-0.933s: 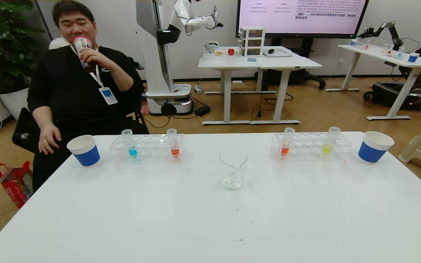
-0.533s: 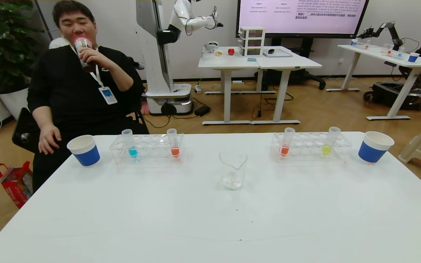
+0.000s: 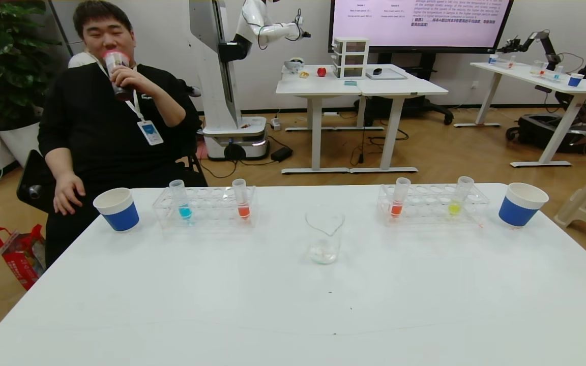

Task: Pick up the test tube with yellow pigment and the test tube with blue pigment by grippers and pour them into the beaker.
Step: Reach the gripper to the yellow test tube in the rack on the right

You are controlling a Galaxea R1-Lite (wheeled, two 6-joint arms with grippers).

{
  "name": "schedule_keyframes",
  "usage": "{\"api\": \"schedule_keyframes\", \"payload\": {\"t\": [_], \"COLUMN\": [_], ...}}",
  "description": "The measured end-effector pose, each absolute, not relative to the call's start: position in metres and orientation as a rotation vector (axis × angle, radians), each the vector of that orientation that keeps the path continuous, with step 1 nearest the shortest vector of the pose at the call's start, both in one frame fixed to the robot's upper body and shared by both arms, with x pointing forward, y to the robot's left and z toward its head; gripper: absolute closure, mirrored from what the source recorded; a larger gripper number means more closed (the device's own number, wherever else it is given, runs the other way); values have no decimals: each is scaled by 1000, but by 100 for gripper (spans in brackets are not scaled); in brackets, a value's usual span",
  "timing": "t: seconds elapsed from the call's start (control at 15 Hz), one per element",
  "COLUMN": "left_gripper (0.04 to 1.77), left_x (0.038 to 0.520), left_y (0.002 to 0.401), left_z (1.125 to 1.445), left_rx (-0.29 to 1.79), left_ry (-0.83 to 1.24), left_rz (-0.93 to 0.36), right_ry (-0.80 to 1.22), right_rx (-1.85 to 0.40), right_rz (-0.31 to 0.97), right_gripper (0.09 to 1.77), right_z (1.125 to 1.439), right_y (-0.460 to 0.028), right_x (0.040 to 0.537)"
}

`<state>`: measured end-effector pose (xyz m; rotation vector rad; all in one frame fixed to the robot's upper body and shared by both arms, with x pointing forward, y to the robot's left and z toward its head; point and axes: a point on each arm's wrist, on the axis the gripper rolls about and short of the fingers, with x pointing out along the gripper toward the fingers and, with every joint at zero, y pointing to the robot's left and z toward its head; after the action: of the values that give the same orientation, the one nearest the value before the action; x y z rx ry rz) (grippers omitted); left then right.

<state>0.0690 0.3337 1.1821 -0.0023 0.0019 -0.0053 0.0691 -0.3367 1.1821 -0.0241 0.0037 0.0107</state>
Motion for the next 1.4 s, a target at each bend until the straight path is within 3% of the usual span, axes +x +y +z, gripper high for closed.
{"api": "schedule_keyframes", "payload": {"t": [0.33, 0.73, 1.07, 1.4], "left_gripper": [6, 6, 6, 6], "left_x": [69, 69, 69, 69], "left_y": [334, 334, 334, 334], "left_z": [1182, 1182, 1182, 1182], "left_rx": [-3, -3, -2, -3], "left_ry": [1, 1, 1, 2], "left_rz": [-5, -5, -5, -4], "right_ry": [-60, -129, -125, -76], "right_rx": [-23, 3, 8, 6], "right_rz": [4, 48, 68, 68], "right_gripper": [12, 12, 12, 12], "right_z": [1204, 1291, 1339, 1337], "right_y": [-337, -337, -332, -328], "right_x": [63, 81, 160, 255]}}
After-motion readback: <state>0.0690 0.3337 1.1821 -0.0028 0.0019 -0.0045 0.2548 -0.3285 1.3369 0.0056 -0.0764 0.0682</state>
